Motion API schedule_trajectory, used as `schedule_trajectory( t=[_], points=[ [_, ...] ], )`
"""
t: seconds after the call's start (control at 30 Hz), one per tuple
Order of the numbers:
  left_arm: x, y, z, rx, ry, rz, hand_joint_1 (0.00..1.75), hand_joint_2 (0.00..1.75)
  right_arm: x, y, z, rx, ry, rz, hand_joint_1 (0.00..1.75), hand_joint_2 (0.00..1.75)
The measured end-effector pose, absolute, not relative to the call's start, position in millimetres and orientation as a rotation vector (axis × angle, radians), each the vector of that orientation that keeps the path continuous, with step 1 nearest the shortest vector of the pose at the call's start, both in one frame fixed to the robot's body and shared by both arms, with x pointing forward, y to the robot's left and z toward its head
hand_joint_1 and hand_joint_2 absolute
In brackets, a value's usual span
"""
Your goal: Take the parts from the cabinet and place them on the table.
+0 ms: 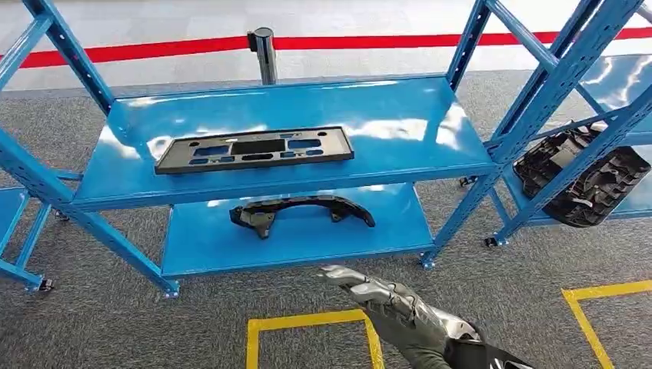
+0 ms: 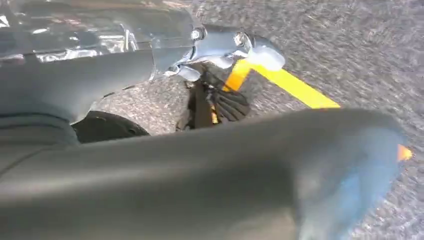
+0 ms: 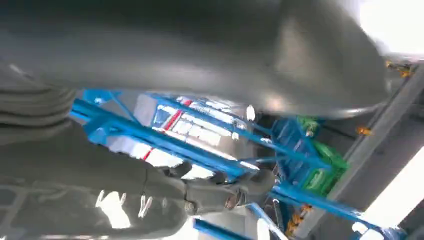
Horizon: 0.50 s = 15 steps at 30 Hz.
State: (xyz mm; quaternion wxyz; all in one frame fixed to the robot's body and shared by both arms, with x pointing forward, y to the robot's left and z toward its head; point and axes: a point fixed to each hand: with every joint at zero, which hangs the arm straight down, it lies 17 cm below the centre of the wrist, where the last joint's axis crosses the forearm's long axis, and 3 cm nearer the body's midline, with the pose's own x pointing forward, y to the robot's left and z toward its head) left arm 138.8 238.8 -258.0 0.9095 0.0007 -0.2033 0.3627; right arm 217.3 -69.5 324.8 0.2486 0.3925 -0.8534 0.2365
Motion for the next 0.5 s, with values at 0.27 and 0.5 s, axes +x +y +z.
schedule_trajectory(
  t=[0.27, 0.5],
  points=[
    [136.2, 237.2, -258.7, 0.002, -0.416, 0.72, 0.0, 0.0, 215.4, -67.6, 325.3, 1.077, -2.325, 0.633, 0.0, 0.0],
    [130.1, 238.7, -260.6, 0.01, -0.403, 0.701, 0.0, 0.0, 214.2, -67.4, 324.2, 1.081, -2.32, 0.623, 0.0, 0.0]
  ],
)
